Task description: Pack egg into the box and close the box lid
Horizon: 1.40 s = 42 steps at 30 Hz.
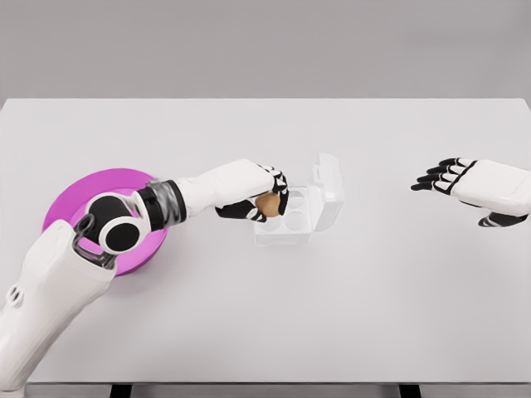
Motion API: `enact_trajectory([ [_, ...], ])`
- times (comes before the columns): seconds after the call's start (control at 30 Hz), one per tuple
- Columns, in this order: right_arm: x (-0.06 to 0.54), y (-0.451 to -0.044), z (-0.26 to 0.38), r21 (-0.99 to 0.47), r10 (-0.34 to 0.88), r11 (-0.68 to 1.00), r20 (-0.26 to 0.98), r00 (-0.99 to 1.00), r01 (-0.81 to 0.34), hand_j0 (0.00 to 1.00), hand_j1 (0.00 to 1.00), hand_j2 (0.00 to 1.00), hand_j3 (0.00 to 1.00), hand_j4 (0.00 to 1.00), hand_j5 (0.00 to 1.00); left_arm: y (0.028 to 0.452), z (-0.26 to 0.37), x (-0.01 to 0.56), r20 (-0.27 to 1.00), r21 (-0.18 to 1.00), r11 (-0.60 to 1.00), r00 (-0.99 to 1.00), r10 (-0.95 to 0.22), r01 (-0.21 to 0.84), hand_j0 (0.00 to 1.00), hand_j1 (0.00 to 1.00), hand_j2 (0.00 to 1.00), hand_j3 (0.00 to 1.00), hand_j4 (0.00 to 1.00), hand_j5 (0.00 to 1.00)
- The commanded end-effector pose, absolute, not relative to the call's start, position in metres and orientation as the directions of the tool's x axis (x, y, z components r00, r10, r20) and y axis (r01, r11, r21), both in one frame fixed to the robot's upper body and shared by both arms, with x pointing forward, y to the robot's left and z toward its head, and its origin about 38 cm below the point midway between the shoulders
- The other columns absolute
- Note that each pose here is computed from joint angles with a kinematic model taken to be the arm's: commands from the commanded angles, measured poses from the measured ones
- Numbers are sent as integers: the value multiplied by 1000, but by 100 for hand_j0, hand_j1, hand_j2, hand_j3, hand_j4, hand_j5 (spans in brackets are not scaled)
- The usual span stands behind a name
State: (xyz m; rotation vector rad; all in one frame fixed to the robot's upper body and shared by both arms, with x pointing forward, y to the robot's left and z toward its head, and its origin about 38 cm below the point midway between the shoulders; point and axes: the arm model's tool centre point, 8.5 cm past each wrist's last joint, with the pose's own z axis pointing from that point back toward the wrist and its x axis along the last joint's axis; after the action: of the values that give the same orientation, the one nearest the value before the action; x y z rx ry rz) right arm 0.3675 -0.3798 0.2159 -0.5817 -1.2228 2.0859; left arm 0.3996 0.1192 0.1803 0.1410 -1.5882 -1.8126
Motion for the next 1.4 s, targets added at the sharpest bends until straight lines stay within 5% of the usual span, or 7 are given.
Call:
enact_trajectory([
  [0.0,367,-380,217,-883,718,-356,-50,-694,-305,100,100,100,100,100,100,120,177,402,370,896,13,-732,-572,444,35,35,35,35,35,35],
  [0.53,367,-380,217,-884,718,-356,-51,-695,-304,100,100,100,100,100,100,112,172,405,377,893,17,-726,-575,450,39,39,39,39,39,39],
  [0.63,367,-383,219,-883,721,-359,-56,-690,-303,100,100,100,100,100,100,112,171,404,377,893,17,-728,-573,449,50,50,50,50,50,50],
  [1.0,367,-382,219,-883,720,-360,-56,-692,-303,100,100,100,100,100,100,113,169,403,379,891,15,-725,-575,453,61,61,61,61,61,61],
  [1.37,367,-382,219,-882,720,-361,-57,-692,-303,100,100,100,100,100,100,114,171,403,380,892,18,-728,-571,452,83,83,83,83,83,83],
])
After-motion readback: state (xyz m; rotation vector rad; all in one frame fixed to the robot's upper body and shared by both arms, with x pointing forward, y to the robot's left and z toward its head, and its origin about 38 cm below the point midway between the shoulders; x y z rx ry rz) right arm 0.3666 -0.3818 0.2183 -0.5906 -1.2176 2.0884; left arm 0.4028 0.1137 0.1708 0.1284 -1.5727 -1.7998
